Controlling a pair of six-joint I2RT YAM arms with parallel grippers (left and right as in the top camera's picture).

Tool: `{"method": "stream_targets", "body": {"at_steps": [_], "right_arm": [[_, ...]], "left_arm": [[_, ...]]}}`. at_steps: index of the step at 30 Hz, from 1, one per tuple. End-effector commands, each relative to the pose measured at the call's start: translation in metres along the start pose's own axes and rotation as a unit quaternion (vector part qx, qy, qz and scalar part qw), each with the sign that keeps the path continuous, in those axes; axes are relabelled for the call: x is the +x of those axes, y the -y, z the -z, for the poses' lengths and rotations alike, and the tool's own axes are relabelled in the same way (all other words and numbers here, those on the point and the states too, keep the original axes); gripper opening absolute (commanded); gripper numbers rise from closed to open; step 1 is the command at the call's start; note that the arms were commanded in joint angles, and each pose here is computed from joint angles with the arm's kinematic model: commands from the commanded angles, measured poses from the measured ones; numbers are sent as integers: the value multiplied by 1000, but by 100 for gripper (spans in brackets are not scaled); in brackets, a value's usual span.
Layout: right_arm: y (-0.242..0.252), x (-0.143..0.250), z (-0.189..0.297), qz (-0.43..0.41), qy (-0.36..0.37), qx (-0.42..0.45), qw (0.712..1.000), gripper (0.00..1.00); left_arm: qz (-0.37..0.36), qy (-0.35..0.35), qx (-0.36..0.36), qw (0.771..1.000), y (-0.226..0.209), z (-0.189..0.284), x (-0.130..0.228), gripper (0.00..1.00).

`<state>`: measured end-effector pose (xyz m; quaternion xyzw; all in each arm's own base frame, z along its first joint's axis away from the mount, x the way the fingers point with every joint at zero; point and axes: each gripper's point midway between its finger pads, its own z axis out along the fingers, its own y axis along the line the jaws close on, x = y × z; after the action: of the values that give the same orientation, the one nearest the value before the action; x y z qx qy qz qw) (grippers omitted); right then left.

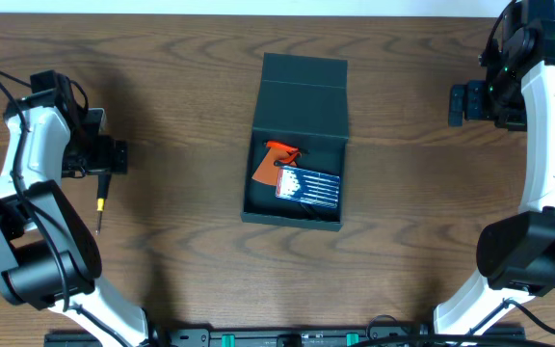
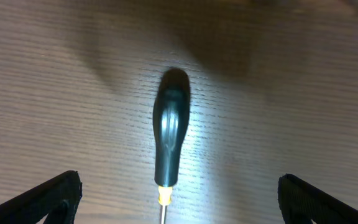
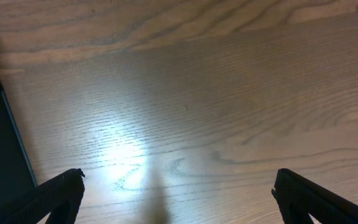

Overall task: Pack container
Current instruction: 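Move the left gripper over the black screwdriver handle and close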

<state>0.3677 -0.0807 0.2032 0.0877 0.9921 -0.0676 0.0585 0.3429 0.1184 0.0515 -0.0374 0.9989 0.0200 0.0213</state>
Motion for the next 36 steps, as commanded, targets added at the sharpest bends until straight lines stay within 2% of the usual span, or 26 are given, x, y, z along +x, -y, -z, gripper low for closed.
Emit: {"method": "stream_targets", "body": {"at_steps": [1, 8, 16, 32, 36], "right_arm": [[0, 2, -1, 9, -4, -1, 1000, 99], [1, 2, -1, 7, -4, -1, 1000, 99], [2, 2, -1, 7, -5, -1, 1000, 99], [2, 8, -1, 8, -16, -1, 1000, 99], [2, 10, -1, 9, -21, -1, 1000, 99]], "left_arm": [[-9, -19, 12, 1000, -3, -15, 4, 99], [-45, -38, 19, 998, -5, -43, 8, 99], [-88, -41, 22, 995, -5, -53, 7, 99], [-90, -50, 26, 994, 0, -71, 23, 100], [-90, -50, 25, 994, 0, -71, 23, 90]]}}
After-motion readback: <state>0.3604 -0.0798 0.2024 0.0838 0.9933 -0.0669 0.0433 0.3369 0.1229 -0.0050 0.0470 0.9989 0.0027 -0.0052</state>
